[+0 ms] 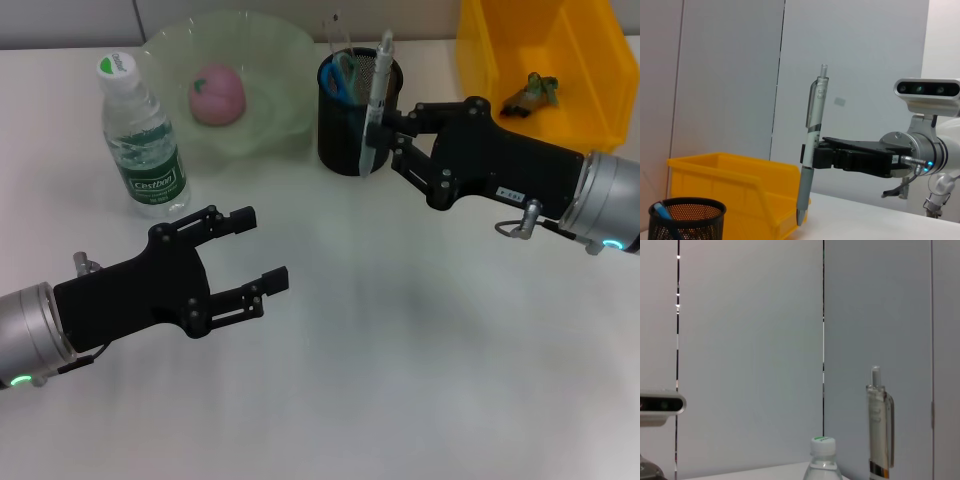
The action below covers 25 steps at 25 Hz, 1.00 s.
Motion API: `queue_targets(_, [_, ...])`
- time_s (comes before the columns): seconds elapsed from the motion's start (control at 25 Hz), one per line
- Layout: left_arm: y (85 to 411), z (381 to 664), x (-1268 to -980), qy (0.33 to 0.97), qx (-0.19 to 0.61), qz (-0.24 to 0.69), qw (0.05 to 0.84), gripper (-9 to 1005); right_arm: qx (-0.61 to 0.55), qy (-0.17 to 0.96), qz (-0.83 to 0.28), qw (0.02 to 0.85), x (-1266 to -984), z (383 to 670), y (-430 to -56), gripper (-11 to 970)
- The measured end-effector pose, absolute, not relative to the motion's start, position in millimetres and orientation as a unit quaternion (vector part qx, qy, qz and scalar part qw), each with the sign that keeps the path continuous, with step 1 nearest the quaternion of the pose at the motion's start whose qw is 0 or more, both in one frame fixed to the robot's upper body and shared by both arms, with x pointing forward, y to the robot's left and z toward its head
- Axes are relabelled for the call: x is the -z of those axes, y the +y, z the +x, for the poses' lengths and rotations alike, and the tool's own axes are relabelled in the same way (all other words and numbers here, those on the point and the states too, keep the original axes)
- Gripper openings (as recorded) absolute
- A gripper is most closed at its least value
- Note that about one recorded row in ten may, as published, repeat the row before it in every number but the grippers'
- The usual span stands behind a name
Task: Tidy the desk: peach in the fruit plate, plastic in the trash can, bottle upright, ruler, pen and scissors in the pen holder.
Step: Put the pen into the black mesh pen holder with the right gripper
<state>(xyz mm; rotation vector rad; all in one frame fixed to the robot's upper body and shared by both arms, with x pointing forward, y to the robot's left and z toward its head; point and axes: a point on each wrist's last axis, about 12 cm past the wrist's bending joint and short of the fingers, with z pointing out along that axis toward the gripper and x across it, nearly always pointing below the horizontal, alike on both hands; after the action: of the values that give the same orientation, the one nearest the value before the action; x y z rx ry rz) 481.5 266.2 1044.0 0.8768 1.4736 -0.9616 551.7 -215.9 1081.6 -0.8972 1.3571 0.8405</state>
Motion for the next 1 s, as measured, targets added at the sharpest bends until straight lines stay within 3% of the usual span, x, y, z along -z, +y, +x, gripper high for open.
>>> queue_targets(0.36, [264.8, 485.2, -1044.6, 0.627, 0.406, 0.369, 0.553, 786, -0.297, 0.547, -0.436, 0.650, -1085.9, 557.8, -213.6, 161])
queue_targets(1.0, [262.6, 488.7, -1046.6, 0.632, 0.420, 0.341, 0.555, 786, -0.056, 0.450, -0.510, 0.731, -1085.2, 581.9, -203.3, 169])
